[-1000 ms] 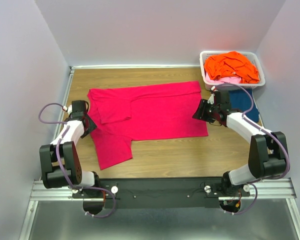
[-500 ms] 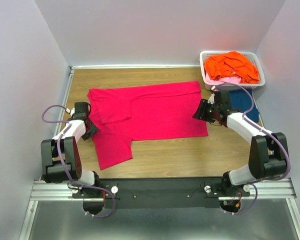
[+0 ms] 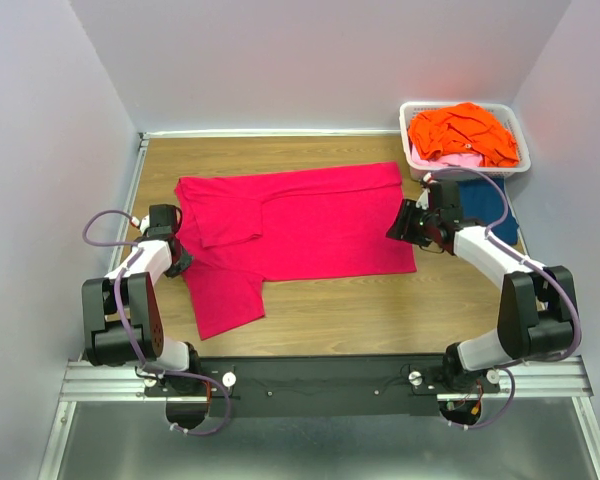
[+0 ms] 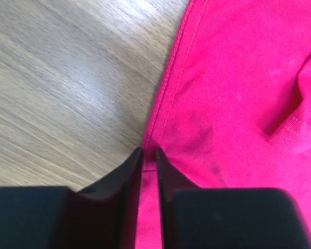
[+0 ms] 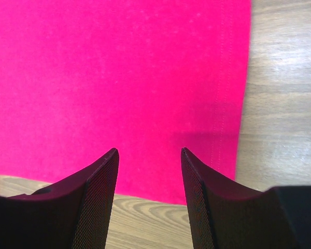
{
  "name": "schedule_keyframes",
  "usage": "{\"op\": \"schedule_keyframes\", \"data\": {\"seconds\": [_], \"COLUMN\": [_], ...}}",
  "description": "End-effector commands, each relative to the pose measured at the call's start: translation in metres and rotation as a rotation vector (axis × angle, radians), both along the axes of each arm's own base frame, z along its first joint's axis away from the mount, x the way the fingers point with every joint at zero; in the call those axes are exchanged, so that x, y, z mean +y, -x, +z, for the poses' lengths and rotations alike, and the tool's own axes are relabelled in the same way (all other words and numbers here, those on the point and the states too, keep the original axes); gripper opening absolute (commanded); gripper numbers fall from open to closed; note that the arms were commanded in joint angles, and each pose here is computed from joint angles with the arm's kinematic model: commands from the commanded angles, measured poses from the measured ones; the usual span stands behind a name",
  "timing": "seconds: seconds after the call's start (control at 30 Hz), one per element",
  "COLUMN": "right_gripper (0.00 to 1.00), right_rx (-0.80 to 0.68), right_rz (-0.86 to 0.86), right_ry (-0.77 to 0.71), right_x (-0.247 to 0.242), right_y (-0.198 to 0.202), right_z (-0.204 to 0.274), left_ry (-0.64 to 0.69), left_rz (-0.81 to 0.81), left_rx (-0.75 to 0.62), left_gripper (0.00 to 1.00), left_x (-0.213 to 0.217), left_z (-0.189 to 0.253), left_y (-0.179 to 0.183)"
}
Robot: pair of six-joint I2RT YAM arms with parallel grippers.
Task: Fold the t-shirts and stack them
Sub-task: Fold the tshirt
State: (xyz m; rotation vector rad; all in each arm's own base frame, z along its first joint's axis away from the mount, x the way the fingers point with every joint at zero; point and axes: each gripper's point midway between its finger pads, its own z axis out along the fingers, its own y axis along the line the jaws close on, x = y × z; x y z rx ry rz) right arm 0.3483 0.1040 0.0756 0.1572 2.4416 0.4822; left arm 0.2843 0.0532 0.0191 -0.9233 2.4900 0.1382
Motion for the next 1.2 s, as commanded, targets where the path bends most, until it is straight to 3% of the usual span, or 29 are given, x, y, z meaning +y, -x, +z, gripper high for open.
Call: {"op": "schedule_keyframes", "data": {"seconds": [0.0,0.1,0.17,0.43,0.77,1.17], "right_gripper": [0.59,0.59,0.59,0.61,0.59,0.44], "right_rx": [0.012,0.018,0.027,0.124,0.273,0.354], "right_rz": [-0.061,-0.097,-0.125,-0.196,-0.186,-0.205], "right_ry": [0.049,0.092,0.129,0.259,0.257,0.25], "right_x": [-0.012,-0.022,-0.031,-0.058,-0.056,-0.054], "right_y": [0.007,0.011,0.014,0.037,0.061,0.073], "right_z": [-0.002,-0.002,-0.003,-0.017,-0.043,-0.064], "left_ry": [-0.009,-0.002,0.006,0.022,0.051,0.043], "left_rz": [0.006,0.001,-0.007,-0.055,-0.122,-0.134], "left_rx": [0.042,0.038,0.036,-0.008,-0.077,-0.117], "left_gripper": [0.18,0.04,0.0,0.0,0.0,0.0], "left_x": [0.0,-0.001,-0.003,-0.008,-0.017,-0.018], "left_z": [-0.011,-0.011,-0.011,0.003,0.011,0.013], "left_y": [0.012,0.012,0.013,0.004,-0.007,-0.006]}}
